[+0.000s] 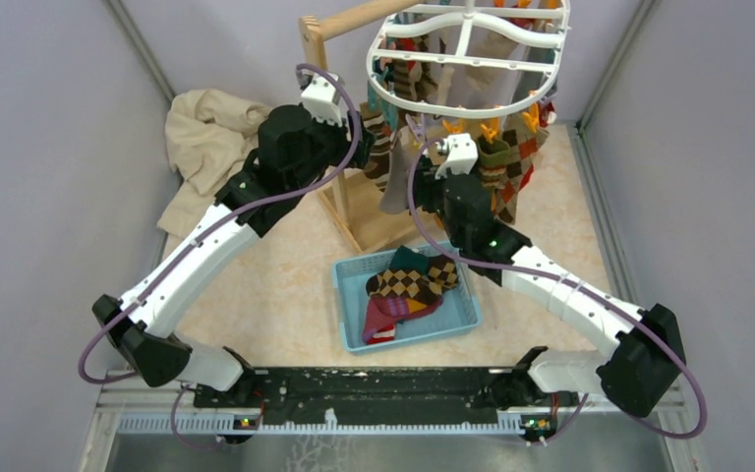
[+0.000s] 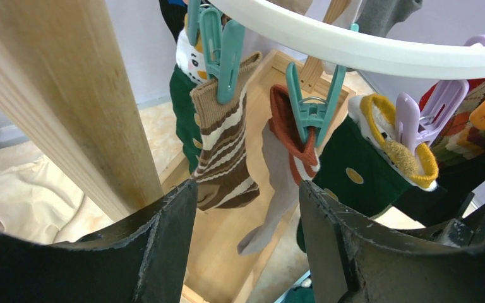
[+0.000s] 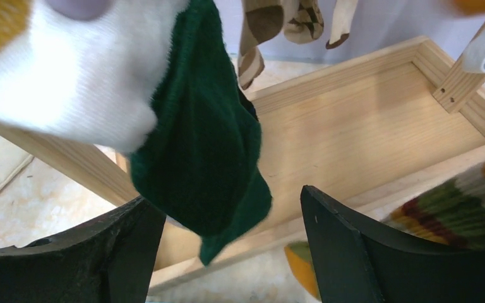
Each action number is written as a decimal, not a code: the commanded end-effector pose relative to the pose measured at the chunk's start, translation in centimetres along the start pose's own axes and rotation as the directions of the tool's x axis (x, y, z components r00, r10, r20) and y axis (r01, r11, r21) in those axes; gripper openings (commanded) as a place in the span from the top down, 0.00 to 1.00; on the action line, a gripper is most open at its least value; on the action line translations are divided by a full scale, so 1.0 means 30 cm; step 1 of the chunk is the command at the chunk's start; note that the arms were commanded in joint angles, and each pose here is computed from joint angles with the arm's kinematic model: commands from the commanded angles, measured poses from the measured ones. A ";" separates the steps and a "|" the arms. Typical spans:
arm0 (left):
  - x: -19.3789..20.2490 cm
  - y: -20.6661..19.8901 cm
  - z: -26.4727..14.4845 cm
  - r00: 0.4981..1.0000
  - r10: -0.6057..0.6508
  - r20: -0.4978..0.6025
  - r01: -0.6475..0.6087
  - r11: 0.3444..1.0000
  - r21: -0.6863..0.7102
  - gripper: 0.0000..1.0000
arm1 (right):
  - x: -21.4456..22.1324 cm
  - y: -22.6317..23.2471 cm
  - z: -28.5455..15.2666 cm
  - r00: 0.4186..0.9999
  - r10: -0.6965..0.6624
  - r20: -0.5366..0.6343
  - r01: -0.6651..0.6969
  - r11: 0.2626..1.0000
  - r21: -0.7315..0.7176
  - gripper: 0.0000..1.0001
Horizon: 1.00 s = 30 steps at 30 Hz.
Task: Remove the socks clipped to the hanger
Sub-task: Place the sock in the bin, then remove the sock from the hanger.
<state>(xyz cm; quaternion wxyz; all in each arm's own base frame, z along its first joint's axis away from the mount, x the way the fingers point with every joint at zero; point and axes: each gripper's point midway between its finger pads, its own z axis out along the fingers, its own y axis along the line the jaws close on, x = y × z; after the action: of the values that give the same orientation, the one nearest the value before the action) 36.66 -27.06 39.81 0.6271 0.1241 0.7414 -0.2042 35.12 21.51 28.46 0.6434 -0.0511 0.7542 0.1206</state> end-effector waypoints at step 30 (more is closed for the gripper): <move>-0.052 0.159 0.026 0.999 -0.016 0.047 0.017 1.000 -0.018 0.36 | -0.107 0.099 0.119 0.991 0.081 0.104 -0.056 0.973 -0.224 0.46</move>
<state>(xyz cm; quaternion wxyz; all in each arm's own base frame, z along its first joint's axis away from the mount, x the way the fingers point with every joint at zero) 39.89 -23.52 39.54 0.6326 0.1125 0.7405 -0.1971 37.68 23.92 27.36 0.6366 -0.0934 0.7413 0.1908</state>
